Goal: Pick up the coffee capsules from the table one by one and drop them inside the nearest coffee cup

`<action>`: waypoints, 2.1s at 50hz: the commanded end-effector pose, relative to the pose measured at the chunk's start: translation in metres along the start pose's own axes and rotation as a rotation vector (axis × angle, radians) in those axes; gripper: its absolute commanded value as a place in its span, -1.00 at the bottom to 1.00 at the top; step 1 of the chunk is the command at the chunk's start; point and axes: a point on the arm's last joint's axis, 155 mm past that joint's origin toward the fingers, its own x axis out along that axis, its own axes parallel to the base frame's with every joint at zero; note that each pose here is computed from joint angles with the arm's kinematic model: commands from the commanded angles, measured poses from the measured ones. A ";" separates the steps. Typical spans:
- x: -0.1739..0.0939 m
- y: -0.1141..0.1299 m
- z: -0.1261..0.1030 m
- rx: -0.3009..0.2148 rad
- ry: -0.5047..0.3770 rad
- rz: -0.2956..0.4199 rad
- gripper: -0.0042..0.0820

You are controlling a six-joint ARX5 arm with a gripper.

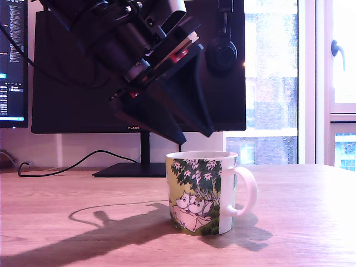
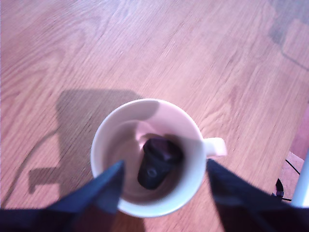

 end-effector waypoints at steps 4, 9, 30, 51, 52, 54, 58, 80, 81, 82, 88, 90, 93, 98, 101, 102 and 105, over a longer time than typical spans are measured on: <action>0.002 -0.002 0.002 0.003 -0.001 -0.005 0.43; 0.002 -0.003 0.001 0.003 0.003 -0.008 0.00; -0.001 -0.007 0.011 0.013 -0.039 -0.025 -0.95; -0.038 0.002 0.029 0.002 -0.121 0.004 -0.95; -0.040 0.003 0.029 -0.001 -0.122 0.006 -0.95; -0.042 0.005 0.029 -0.006 -0.121 0.011 -0.95; -0.047 0.012 0.027 -0.020 -0.120 0.026 -0.95; -0.095 0.049 0.025 -0.100 -0.193 0.158 -0.95; -0.096 0.050 0.025 -0.102 -0.194 0.161 -0.95; -0.098 0.051 0.025 -0.104 -0.195 0.163 -0.95; -0.099 0.055 0.016 -0.122 -0.166 0.174 -0.95; -0.099 0.056 0.014 -0.126 -0.157 0.175 -0.95; -0.098 0.056 0.012 -0.127 -0.152 0.177 -0.95; -0.098 0.056 0.014 -0.122 -0.159 0.178 -0.95; -0.098 0.056 0.014 -0.121 -0.159 0.178 -0.95; -0.098 0.056 0.013 -0.123 -0.156 0.178 -0.95; -0.097 0.056 0.011 -0.124 -0.149 0.177 -0.95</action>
